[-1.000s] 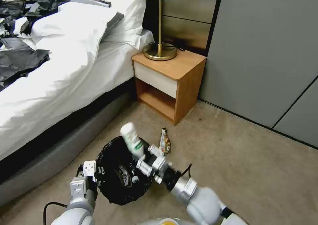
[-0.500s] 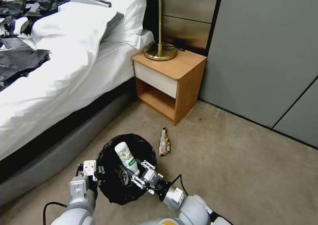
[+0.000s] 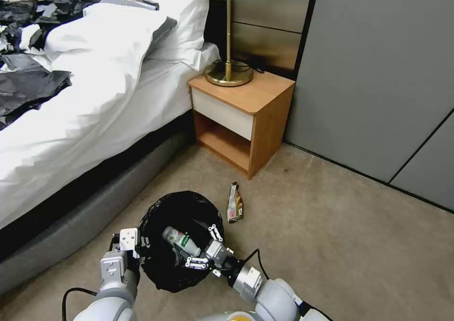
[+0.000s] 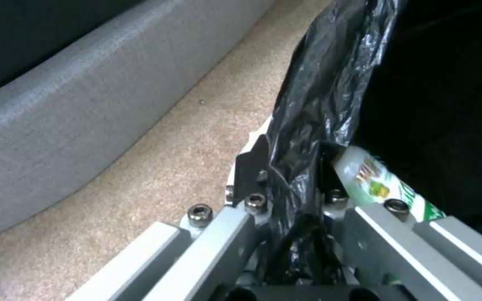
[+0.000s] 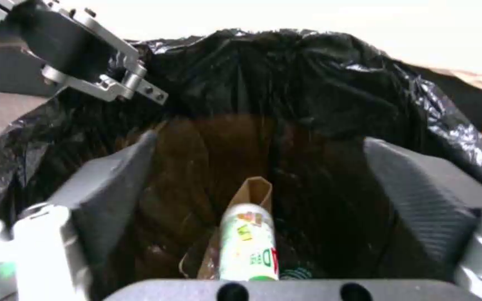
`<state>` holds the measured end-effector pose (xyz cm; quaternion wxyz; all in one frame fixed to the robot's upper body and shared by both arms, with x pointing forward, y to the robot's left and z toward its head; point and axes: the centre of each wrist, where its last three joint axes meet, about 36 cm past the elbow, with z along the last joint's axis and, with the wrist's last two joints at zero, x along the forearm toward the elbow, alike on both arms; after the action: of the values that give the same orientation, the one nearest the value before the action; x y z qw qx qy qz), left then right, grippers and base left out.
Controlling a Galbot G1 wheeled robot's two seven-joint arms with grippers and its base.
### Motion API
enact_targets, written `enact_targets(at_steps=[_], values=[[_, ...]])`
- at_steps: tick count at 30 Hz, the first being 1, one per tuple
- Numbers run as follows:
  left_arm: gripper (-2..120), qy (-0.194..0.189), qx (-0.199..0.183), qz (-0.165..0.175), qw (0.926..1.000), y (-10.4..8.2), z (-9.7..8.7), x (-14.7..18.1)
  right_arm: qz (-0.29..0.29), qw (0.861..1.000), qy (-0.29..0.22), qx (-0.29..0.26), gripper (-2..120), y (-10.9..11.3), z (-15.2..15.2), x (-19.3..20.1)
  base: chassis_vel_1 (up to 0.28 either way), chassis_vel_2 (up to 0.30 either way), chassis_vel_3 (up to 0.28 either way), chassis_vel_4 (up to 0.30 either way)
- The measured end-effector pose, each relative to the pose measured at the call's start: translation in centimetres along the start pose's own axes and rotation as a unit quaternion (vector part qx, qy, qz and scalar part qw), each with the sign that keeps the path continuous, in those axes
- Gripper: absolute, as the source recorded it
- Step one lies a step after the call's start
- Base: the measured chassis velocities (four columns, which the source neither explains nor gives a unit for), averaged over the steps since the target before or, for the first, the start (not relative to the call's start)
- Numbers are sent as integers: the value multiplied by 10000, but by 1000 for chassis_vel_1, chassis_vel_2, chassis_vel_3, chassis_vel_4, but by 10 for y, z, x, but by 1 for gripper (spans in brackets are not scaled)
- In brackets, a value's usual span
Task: Pick up the trash bin, then pick up the garbage from the floor and place it into the trash bin.
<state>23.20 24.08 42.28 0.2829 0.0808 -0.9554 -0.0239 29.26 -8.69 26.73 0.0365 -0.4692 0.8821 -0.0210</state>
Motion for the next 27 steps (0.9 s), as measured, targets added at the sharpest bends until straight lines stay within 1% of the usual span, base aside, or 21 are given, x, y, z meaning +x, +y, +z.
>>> enact_targets(at_steps=[2, 7, 10, 11, 15, 16, 19, 20, 23, 24, 26, 27], values=[[0, -1, -3, 0, 10000, 0, 0, 0, 5, 10000, -16, 13, 99, -1, -2, 0, 0, 0, 0, 0], [0, -4, -6, -5, 10000, 0, -1, -2, 16, 9999, -108, 44, 100, -1, -9, -1, 0, 0, 0, 0], [0, 2, -5, -13, 10000, 1, 0, -3, 63, 9993, -351, 113, 100, -4, -27, -6, 0, 0, 0, 0], [0, 2, -5, -13, 10000, 1, 0, -3, 63, 9993, -351, 113, 100, -4, -27, -6, 0, 0, 0, 0], [0, 21, -8, -21, 10000, 1, 1, -3, 289, 9951, -902, 296, 100, -19, -68, -17, 0, 0, 0, 0], [0, 21, -8, -21, 10000, 1, 1, -3, 289, 9951, -902, 296, 100, -19, -68, -17, 0, 0, 0, 0], [0, 33, -12, -35, 10000, 2, 2, -4, 703, 9878, -1336, 373, 100, -28, -103, -21, 0, 0, 0, 0], [0, 33, -12, -35, 10000, 2, 2, -4, 703, 9878, -1336, 373, 100, -28, -103, -21, 0, 0, 0, 0], [0, 28, -16, -56, 10000, 4, 1, -4, 1405, 9761, -1609, 400, 100, -28, -133, -13, 0, 0, 0, 0], [0, 28, -16, -56, 10000, 4, 1, -4, 1405, 9761, -1609, 400, 100, -28, -133, -13, 0, 0, 0, 0], [0, 23, -11, -70, 10000, 5, 1, -4, 1970, 9665, -1594, 412, 100, -23, -139, -1, 0, 0, 0, 0], [0, 23, -11, -70, 10000, 5, 1, -4, 1970, 9665, -1594, 412, 100, -23, -139, -1, 0, 0, 0, 0]])
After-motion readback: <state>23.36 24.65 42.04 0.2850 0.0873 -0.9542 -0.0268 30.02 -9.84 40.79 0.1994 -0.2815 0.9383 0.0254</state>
